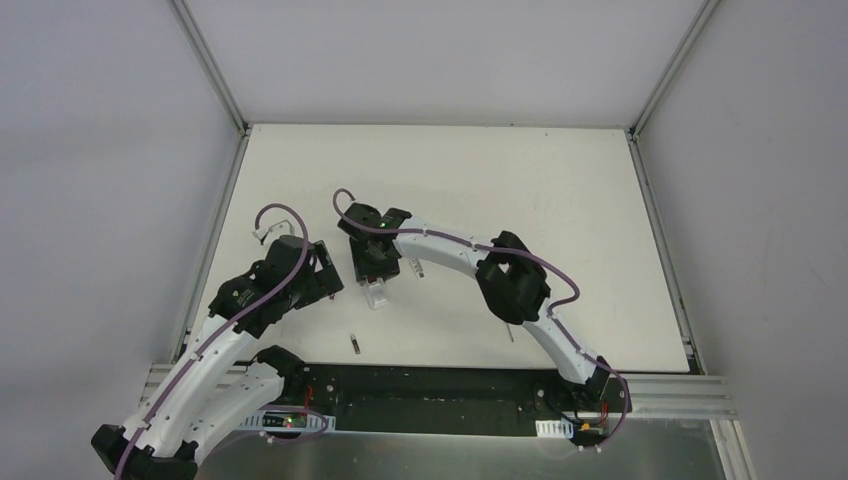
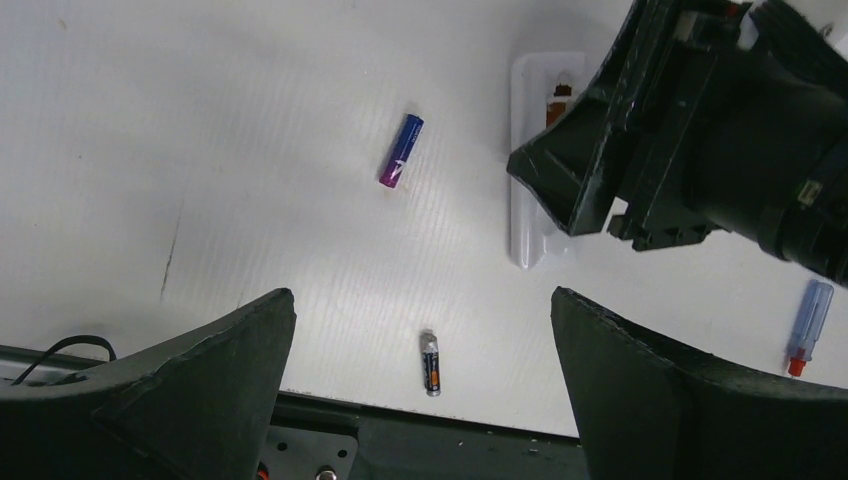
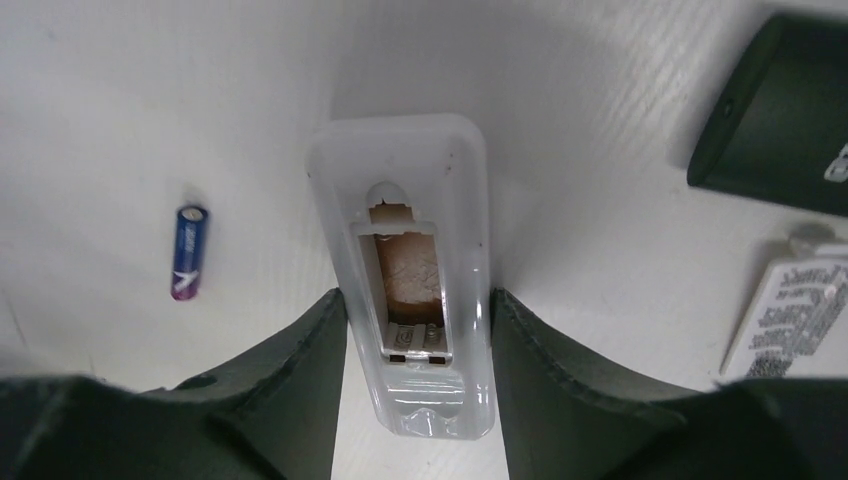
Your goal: Unload the batteries from the remote control
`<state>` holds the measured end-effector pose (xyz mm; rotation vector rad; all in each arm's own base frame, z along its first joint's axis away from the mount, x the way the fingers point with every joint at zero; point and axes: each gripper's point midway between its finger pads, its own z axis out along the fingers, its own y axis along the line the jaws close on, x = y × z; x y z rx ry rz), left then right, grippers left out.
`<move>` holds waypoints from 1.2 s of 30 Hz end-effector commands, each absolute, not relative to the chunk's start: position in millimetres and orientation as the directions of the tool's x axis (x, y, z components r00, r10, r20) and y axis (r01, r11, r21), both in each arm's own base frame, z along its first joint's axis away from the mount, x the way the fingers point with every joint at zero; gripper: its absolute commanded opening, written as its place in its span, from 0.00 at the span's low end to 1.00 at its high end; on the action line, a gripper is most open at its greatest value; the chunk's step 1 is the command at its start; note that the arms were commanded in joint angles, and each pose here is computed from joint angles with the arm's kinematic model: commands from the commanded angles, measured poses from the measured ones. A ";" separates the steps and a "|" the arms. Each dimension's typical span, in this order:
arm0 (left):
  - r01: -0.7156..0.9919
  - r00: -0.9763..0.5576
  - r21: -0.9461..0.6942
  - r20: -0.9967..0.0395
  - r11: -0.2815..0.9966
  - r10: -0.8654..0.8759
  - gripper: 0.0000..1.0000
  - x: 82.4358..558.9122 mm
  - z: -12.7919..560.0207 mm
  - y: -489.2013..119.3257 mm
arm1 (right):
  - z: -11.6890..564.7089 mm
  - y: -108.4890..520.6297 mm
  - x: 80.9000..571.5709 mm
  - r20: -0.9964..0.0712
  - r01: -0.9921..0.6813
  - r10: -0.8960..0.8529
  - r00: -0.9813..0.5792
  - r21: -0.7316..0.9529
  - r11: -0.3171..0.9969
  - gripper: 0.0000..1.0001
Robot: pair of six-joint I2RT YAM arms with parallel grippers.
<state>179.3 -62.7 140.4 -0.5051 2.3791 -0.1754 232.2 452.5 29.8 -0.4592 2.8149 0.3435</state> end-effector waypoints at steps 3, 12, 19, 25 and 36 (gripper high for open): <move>-0.338 -0.672 -0.252 -0.610 0.907 -0.420 0.99 177.0 140.4 -56.2 | 49.6 480.3 243.3 -0.294 -0.318 -0.233 -0.927 0.286 0.904 0.60; -0.288 -0.717 -0.208 -0.600 0.935 -0.354 0.99 181.0 136.3 -61.2 | 155.1 394.1 297.8 -0.385 -0.167 0.001 -0.923 0.403 0.900 0.88; -0.200 -0.772 -0.169 -0.580 0.965 -0.261 0.99 194.5 139.5 -74.6 | 131.3 299.1 338.6 -0.298 0.326 0.468 -0.832 0.420 0.847 0.90; -0.182 -0.798 -0.187 -0.545 0.965 -0.256 0.99 197.6 134.8 -85.4 | 121.8 282.8 354.9 -0.249 0.561 0.669 -0.700 0.387 0.732 0.88; -0.198 -0.798 -0.213 -0.532 0.957 -0.283 0.99 193.7 131.0 -87.5 | 86.2 292.1 367.7 -0.081 0.842 0.860 -0.503 0.179 0.509 0.90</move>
